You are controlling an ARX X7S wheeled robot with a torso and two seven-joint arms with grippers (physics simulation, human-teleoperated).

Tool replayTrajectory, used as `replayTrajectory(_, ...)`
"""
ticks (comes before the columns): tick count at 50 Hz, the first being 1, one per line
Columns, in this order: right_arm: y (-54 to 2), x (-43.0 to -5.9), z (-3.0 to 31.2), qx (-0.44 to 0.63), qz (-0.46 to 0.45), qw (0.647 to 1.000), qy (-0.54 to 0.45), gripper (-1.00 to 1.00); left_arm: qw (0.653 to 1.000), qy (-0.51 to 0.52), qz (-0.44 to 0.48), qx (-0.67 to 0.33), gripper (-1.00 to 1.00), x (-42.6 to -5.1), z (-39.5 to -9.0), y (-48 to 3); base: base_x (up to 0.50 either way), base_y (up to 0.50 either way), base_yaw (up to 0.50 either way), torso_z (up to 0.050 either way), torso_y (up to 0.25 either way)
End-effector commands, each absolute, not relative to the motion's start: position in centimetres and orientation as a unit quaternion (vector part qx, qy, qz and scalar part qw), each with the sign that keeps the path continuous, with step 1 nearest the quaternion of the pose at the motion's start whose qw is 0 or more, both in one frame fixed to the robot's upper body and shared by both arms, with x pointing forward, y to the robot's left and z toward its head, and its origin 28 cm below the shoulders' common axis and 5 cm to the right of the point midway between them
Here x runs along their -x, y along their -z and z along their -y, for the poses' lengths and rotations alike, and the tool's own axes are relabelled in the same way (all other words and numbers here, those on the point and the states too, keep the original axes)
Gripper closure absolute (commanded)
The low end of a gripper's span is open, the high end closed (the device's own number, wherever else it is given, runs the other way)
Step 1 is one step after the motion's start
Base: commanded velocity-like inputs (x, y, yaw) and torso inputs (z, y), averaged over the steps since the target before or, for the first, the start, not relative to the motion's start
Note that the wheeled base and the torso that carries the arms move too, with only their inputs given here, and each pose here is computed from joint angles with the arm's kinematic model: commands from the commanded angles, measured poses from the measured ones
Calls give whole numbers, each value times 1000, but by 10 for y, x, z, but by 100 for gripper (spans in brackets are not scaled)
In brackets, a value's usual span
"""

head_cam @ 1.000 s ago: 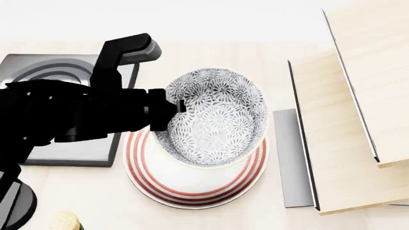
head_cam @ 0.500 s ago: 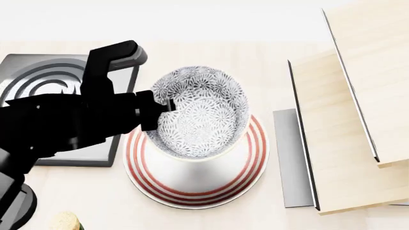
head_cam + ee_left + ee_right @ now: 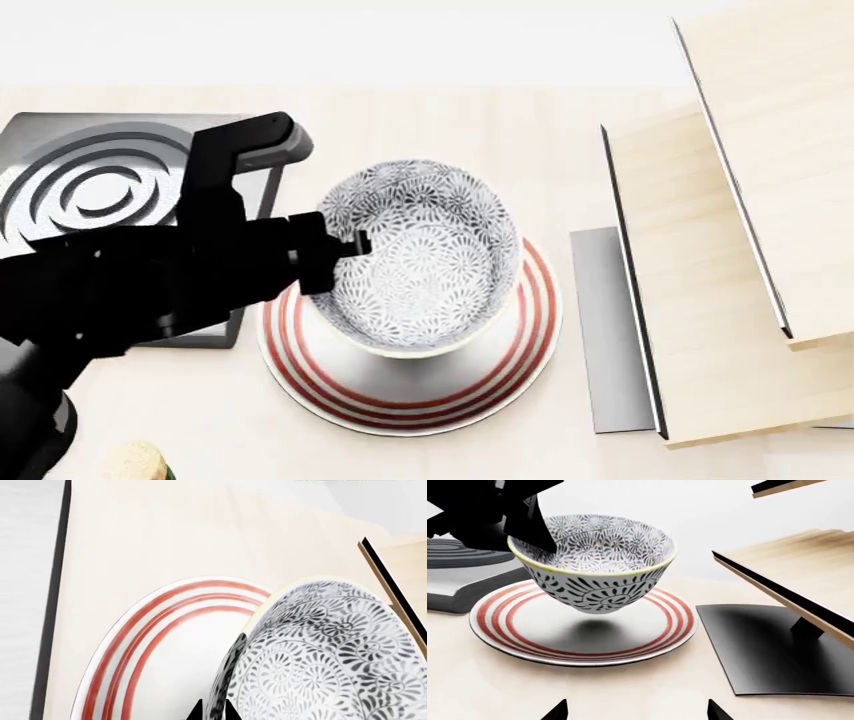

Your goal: Pick up the akita bowl and put it on the plate.

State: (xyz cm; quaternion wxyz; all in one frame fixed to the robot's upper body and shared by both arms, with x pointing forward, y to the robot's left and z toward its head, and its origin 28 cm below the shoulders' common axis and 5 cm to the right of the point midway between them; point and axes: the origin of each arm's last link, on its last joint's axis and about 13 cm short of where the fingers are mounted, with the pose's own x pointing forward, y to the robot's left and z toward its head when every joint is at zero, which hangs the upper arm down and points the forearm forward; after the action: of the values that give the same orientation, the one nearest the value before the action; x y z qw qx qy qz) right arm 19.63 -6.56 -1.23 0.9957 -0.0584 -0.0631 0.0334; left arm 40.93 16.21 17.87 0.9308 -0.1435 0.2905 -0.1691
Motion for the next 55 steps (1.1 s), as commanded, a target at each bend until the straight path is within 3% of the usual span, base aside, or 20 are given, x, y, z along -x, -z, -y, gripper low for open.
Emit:
replayTrajectory(1,14,-196,66,62,56,996,-33,-100,929,168,-284,169,100,-409,-158,-177,0,0,0,0,0)
replayTrajectory(55,18,-196,65,66,52,996,-37,-100,940,130,-266,171,100,-408,-154,-155,0,0,0,0,-5)
